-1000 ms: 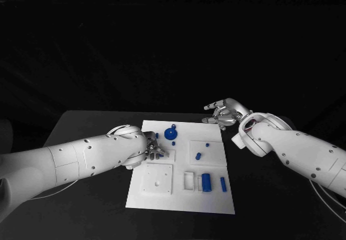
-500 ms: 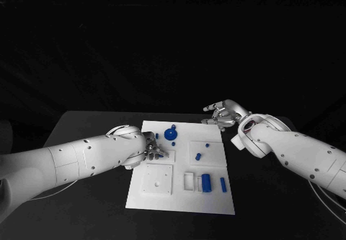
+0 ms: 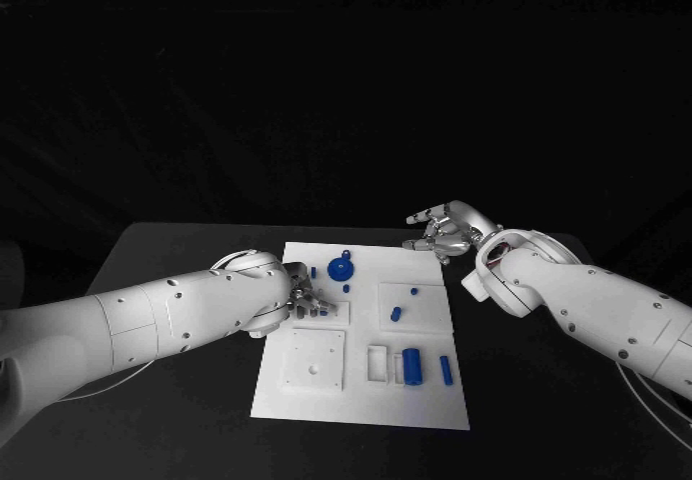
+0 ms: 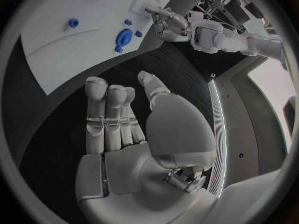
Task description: Assemble the parts on the task board
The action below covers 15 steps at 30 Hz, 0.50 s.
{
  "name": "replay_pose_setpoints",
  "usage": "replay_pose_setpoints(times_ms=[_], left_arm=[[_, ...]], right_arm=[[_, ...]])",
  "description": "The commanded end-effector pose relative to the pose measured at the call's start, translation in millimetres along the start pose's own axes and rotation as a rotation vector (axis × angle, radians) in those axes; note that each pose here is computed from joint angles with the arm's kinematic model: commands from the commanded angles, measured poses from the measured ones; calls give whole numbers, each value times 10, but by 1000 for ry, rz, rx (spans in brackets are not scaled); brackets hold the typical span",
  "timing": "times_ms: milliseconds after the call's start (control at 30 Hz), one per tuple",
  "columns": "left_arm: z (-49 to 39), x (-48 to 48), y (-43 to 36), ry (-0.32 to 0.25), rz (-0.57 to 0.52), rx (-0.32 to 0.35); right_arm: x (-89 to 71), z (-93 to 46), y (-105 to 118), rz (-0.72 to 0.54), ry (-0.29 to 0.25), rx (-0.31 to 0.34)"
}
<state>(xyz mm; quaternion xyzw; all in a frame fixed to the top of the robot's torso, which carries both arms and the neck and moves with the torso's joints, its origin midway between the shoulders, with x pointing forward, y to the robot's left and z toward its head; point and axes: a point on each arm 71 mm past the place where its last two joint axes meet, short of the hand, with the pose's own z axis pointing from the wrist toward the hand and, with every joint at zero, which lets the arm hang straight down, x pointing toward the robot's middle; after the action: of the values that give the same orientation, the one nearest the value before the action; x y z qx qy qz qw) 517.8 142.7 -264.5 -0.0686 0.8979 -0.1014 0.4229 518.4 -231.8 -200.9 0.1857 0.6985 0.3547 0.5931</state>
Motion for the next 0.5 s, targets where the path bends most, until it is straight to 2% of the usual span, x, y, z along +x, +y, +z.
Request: replay_pose_setpoints(times_ms=[33, 500], left_arm=[[-1, -4, -35, -14, -4, 22], [2, -19, -16, -22, -20, 27]], right_arm=[[13, 1, 8, 5, 12, -9], [25, 1, 0, 8, 14, -8]])
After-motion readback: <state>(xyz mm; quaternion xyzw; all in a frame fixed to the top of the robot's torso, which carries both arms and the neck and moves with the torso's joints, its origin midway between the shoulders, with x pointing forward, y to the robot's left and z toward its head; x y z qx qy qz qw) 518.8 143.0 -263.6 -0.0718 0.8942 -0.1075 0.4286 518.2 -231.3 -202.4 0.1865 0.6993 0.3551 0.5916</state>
